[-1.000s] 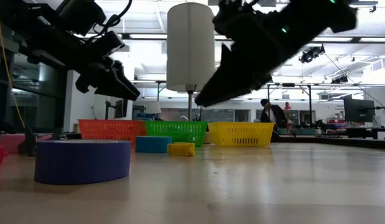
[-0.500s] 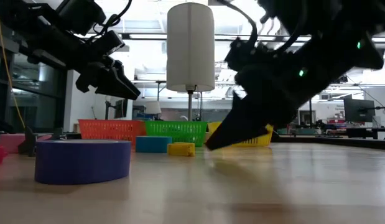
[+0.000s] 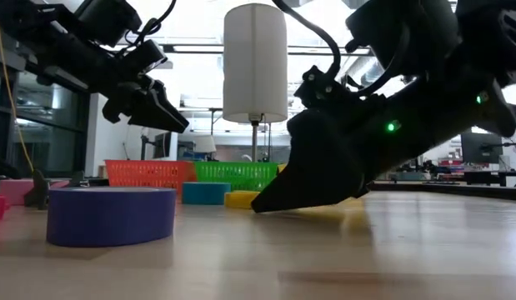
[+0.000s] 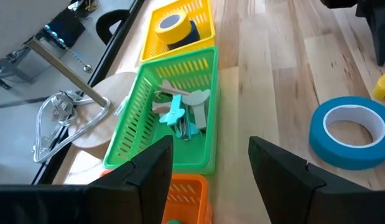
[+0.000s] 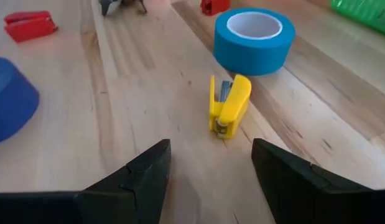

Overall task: Pick and place Stapler, Stapler remover, tape
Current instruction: Put the yellow stapler into the orange bin

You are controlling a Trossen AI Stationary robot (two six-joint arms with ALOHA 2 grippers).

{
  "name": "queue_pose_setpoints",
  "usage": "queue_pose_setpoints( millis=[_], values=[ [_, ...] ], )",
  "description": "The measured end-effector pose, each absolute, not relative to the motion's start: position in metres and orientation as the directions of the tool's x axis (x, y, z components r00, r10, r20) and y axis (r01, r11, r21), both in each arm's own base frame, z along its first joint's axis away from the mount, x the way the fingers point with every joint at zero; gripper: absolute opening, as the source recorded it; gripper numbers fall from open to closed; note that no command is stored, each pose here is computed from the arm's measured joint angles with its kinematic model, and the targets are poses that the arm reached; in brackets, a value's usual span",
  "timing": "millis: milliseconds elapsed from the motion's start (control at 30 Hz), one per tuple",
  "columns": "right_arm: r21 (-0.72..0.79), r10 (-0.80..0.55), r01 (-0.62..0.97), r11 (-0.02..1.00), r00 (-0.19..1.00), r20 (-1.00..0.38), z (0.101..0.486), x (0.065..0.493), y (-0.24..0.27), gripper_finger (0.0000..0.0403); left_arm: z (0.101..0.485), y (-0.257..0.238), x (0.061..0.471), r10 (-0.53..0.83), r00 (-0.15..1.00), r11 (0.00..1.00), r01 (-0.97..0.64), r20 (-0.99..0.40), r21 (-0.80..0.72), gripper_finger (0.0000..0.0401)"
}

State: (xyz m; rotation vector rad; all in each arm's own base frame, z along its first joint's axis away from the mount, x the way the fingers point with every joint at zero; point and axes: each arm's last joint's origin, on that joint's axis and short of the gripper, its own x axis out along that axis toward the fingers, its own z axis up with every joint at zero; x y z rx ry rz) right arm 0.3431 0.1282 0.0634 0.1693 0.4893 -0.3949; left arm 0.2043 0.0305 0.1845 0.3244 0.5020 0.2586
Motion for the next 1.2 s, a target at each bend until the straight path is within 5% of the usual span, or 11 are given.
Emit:
queue_pose_setpoints(
  millis=[667, 1200],
  values=[
    [0.004, -0.446, 0.484, 0.875, 0.809, -0.384, 0.039, 0.349, 0.123, 0.0215, 0.185, 0.031, 0.204, 0.327, 0.846, 0.914, -0.171, -0.421, 0.367, 0.0205],
    [-0.005, -0.457, 0.494, 0.870, 0.802, -0.385, 0.039, 0.351, 0.117, 0.0104, 0.185, 0.031, 0.204, 0.329, 0.844, 0.914, -0.172, -0.422, 0.368, 0.0205]
  ],
)
